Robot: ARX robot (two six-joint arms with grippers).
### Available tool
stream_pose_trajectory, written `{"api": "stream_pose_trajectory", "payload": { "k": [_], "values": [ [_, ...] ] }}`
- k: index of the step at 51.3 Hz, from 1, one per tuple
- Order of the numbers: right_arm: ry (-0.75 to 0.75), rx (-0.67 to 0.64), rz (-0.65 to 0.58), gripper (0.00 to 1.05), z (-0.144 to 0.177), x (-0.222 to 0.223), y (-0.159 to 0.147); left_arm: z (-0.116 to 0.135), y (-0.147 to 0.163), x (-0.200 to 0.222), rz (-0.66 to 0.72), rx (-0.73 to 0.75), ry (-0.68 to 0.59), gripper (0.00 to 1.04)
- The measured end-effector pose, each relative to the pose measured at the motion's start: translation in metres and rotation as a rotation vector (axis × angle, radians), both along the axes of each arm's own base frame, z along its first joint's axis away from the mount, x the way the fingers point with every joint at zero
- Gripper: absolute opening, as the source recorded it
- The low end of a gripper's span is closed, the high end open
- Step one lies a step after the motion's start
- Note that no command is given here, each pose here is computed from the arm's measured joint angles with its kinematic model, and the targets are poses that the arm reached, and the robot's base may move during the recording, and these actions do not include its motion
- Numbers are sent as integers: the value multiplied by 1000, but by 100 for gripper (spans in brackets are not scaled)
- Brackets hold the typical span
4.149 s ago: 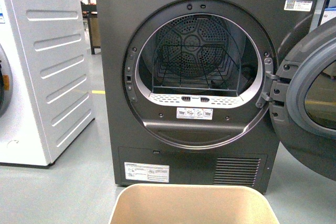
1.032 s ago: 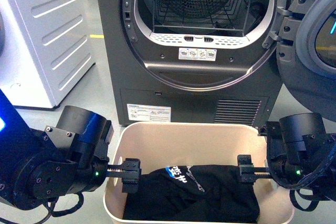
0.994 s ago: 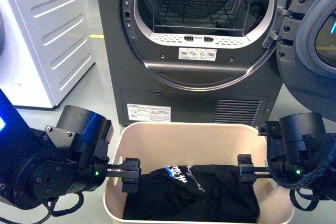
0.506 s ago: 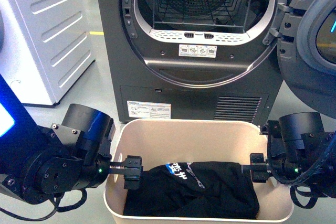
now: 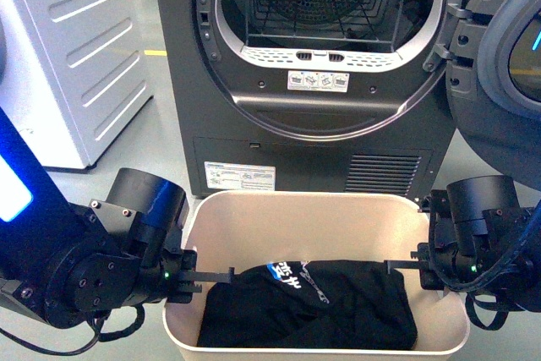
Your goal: Move hamper under clothes hanger
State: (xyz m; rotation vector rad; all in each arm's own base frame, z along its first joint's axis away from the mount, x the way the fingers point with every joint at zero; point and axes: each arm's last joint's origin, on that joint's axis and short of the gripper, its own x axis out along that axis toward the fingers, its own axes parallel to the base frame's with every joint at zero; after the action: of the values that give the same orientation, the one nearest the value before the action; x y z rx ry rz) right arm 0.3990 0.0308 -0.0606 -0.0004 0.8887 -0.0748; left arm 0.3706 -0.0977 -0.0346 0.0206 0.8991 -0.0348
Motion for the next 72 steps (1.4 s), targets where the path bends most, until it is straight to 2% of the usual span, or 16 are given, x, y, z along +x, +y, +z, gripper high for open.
{"api": "stream_pose_trajectory", "payload": {
  "k": [10,33,72],
  "values": [
    [-7,5,8,2,6,-1,1,6,3,1,9,1,-7,4],
    [-82,19,25,2,45,3,0,45,6,6,7,-8,-78,4],
    [-77,21,42,2,45,-6,1,43,7,1,8,2,-67,4]
  ]
}}
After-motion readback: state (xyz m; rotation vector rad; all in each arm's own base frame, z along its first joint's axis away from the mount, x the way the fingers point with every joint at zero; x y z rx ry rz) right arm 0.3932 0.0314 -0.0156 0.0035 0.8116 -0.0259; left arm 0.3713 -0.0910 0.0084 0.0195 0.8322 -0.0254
